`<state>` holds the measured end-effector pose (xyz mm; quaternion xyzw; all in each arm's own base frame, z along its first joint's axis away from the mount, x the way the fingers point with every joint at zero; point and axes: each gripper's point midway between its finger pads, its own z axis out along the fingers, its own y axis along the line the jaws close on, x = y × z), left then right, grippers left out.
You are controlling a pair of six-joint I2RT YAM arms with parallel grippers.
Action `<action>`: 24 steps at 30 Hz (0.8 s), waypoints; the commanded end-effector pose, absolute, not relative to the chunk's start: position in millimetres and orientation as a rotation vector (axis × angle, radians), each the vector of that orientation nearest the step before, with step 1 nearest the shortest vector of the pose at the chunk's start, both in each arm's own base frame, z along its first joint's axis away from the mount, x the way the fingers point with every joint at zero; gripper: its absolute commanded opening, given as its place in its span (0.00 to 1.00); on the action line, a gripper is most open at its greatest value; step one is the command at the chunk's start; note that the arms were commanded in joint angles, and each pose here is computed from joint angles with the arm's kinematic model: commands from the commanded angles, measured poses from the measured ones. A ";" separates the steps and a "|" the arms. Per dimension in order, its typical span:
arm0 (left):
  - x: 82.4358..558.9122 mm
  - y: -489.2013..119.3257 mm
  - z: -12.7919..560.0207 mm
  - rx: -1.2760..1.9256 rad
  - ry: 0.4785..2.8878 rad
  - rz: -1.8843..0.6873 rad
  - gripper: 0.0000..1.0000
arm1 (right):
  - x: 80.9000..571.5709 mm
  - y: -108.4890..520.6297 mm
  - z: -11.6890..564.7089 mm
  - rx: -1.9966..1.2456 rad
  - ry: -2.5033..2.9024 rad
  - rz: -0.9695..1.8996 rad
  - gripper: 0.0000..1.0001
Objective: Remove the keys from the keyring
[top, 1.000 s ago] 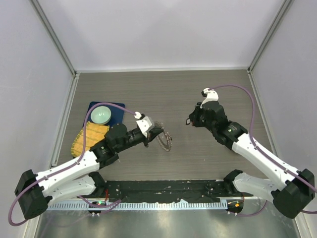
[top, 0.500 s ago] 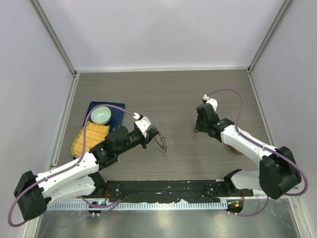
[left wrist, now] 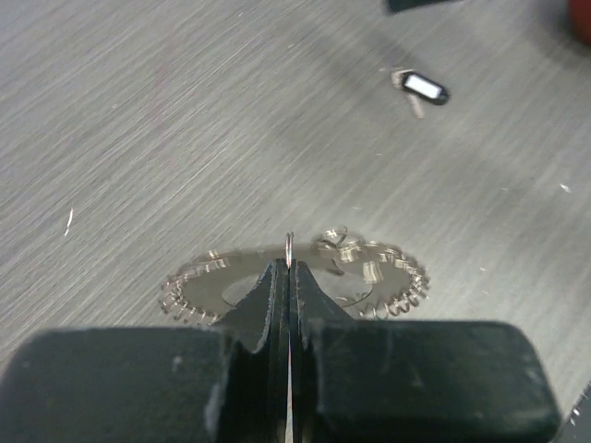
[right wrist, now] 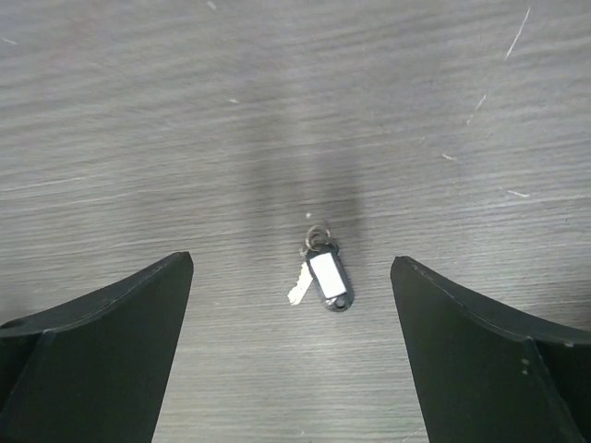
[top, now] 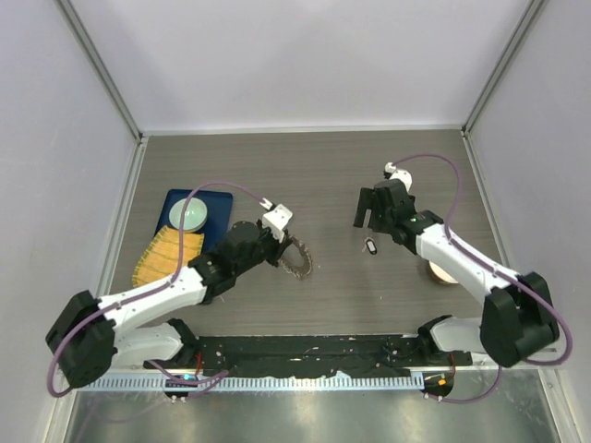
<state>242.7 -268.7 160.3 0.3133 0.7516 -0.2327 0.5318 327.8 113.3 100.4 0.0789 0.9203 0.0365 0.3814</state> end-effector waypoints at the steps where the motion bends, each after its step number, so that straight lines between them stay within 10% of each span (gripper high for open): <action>1: 288.0 -270.0 173.2 0.597 1.829 -0.524 0.00 | 327.9 124.6 161.0 0.167 2.203 0.226 0.95; 12: 365.5 -269.9 132.8 0.478 1.986 -0.451 0.06 | 293.1 118.2 200.2 0.126 2.099 0.326 0.96; 18: 380.4 -267.0 149.7 0.426 1.992 -0.452 0.53 | 294.3 111.4 222.3 0.177 2.069 0.306 0.98; 21: 371.7 -268.0 188.9 0.411 1.921 -0.514 0.95 | 291.8 109.9 239.8 0.211 2.057 0.322 1.00; 24: 349.5 -267.8 239.6 0.407 1.836 -0.623 1.00 | 287.0 113.1 263.6 0.202 2.020 0.371 1.00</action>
